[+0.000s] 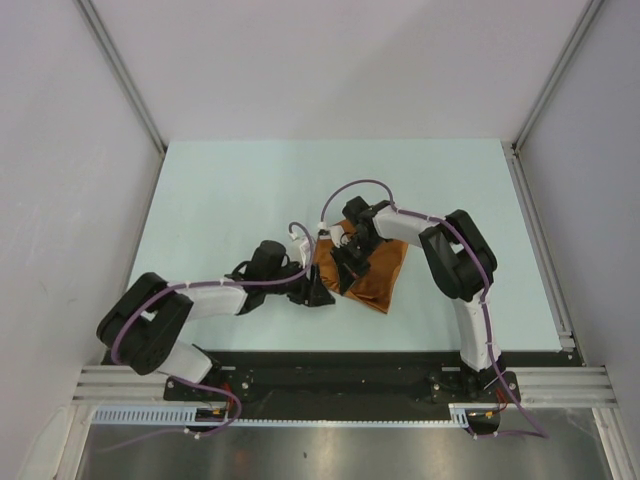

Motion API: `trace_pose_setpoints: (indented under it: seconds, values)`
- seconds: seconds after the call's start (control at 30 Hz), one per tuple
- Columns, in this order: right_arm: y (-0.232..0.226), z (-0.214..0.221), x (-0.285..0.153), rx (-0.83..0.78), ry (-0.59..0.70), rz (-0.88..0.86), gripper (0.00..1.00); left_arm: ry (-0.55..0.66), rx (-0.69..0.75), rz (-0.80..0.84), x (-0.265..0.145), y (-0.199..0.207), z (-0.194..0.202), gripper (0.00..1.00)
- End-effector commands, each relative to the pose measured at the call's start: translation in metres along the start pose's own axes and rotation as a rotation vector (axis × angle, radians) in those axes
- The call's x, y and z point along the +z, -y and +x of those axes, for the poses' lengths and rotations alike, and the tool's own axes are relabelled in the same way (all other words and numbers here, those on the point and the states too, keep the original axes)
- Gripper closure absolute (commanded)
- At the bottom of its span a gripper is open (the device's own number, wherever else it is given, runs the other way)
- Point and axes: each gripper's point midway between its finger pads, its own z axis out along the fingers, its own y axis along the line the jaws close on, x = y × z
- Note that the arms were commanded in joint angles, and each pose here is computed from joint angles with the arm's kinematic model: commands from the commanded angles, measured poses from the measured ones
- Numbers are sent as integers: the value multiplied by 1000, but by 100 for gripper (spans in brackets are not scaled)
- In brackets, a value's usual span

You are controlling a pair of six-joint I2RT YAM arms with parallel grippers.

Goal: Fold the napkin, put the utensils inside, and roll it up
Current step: Roll the napkin at the center of the board.

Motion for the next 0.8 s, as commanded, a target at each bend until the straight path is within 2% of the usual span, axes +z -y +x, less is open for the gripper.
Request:
trace_pose_setpoints:
  seconds: [0.0,0.23,0.77]
  values:
    - [17,19,8,35,-59,44,100,134,70,108,6,31,-50,37]
    - [17,18,9,44,-57,46,100,160,69,106,19,27,-64,37]
    - [16,17,12,62,-48,34,100,185,80,19,35,-8,-55,37]
